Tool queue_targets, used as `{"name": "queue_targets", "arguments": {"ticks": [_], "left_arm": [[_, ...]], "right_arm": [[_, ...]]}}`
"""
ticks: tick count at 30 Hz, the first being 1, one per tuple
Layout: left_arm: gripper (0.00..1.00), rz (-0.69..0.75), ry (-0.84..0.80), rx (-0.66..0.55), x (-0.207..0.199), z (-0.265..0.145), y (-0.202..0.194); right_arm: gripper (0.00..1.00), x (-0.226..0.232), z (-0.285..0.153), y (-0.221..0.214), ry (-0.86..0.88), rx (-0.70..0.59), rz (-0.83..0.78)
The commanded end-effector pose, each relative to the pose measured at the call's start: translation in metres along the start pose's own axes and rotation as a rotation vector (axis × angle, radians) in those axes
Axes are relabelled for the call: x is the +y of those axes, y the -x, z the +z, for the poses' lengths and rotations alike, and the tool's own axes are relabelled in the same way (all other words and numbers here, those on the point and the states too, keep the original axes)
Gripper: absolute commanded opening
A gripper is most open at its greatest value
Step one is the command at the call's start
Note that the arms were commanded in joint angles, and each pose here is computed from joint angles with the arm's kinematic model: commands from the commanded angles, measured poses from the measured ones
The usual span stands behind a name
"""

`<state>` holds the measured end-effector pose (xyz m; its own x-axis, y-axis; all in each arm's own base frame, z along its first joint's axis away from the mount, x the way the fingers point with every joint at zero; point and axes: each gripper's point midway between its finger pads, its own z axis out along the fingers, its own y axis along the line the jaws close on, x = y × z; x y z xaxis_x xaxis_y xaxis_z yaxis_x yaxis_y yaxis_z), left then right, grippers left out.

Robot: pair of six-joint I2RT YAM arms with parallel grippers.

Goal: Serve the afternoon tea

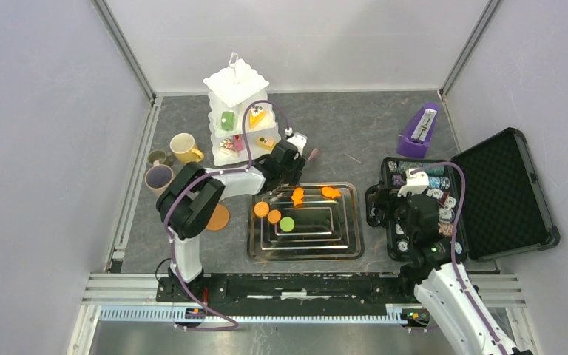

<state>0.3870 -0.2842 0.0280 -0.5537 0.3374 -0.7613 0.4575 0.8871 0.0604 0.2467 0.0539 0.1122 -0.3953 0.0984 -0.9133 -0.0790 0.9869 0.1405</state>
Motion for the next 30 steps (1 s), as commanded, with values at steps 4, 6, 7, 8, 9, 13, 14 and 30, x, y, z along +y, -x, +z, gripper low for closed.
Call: {"name": "queue_targets", "arguments": {"ticks": [4,6,7,8,9,13,14,30], "left_arm": [[0.61,-0.058,0.04,-0.043,0.008,-0.043,0.052],[0.61,-0.085,-0.001,0.038,0.0,-0.055,0.051],[0.61,-0.102,-0.021,0.107,-0.005,-0.065,0.048],[0.58,-0.114,-0.039,0.193,-0.008,-0.077,0.039],[0.57,-0.14,-0.055,0.244,-0.012,-0.089,0.039],[0.58,-0.178,-0.14,0.463,-0.024,-0.149,0.006],[0.59,-0.177,-0.125,0.507,-0.02,-0.162,-0.004],[0.62,-0.359,-0.016,0.592,-0.044,-0.189,-0.029]], "right_arm": [[0.98,0.002,-0.002,0.013,0.009,-0.053,0.005],[0.98,0.002,-0.004,0.014,0.01,-0.056,0.005],[0.98,0.002,-0.004,0.015,0.01,-0.058,0.005],[0.98,0.002,-0.005,0.015,0.008,-0.058,0.006],[0.98,0.002,-0.006,0.016,0.009,-0.061,0.006],[0.98,0.003,-0.006,0.015,0.019,-0.071,0.017],[0.98,0.004,-0.006,0.014,0.021,-0.072,0.02],[0.98,0.008,-0.008,0.009,0.05,-0.068,0.037]]}}
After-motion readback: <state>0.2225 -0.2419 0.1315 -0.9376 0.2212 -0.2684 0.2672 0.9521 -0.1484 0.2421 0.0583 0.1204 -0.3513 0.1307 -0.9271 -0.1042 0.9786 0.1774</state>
